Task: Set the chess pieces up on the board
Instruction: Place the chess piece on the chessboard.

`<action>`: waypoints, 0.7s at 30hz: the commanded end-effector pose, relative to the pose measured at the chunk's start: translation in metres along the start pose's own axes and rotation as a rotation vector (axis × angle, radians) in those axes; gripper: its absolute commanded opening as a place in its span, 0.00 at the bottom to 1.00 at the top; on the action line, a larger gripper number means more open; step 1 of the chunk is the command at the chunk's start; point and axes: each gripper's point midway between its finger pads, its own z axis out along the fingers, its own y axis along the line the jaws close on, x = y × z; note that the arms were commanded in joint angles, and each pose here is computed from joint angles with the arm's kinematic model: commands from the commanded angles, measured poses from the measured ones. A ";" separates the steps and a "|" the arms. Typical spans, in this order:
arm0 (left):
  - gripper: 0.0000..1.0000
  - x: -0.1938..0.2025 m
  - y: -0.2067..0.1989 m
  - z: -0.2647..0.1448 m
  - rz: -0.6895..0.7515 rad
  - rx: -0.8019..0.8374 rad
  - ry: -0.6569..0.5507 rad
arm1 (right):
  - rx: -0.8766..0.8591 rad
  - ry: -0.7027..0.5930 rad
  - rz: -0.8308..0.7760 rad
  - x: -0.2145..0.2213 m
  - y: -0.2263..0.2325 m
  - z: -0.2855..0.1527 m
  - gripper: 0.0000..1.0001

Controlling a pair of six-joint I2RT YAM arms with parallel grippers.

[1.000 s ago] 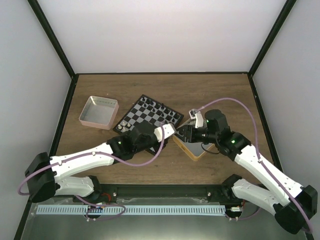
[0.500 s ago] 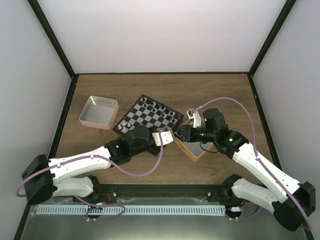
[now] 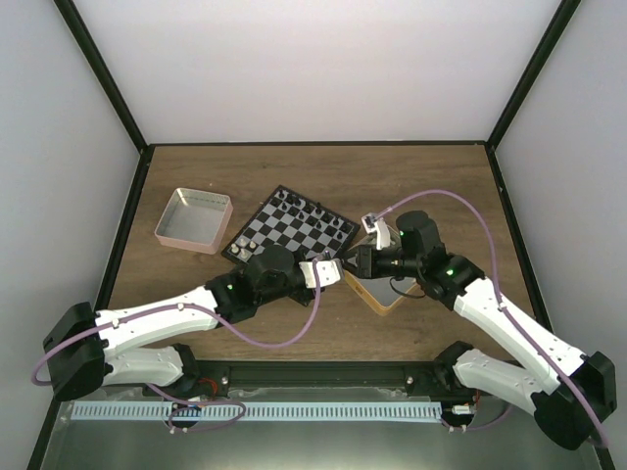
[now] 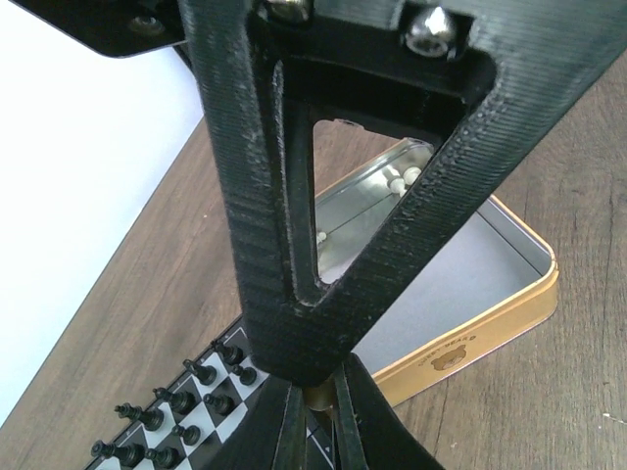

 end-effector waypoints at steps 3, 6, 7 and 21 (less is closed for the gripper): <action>0.07 -0.023 0.004 -0.005 0.004 0.002 -0.068 | -0.100 0.023 0.003 0.001 0.017 0.001 0.14; 0.08 -0.022 0.005 -0.006 -0.006 -0.004 -0.062 | -0.105 0.012 0.012 0.001 0.017 0.000 0.12; 0.08 -0.022 0.005 -0.006 -0.010 -0.004 -0.060 | -0.105 0.008 0.012 0.000 0.017 0.000 0.12; 0.68 -0.012 0.028 -0.011 -0.384 -0.117 -0.007 | -0.036 -0.222 0.012 -0.031 0.008 -0.015 0.11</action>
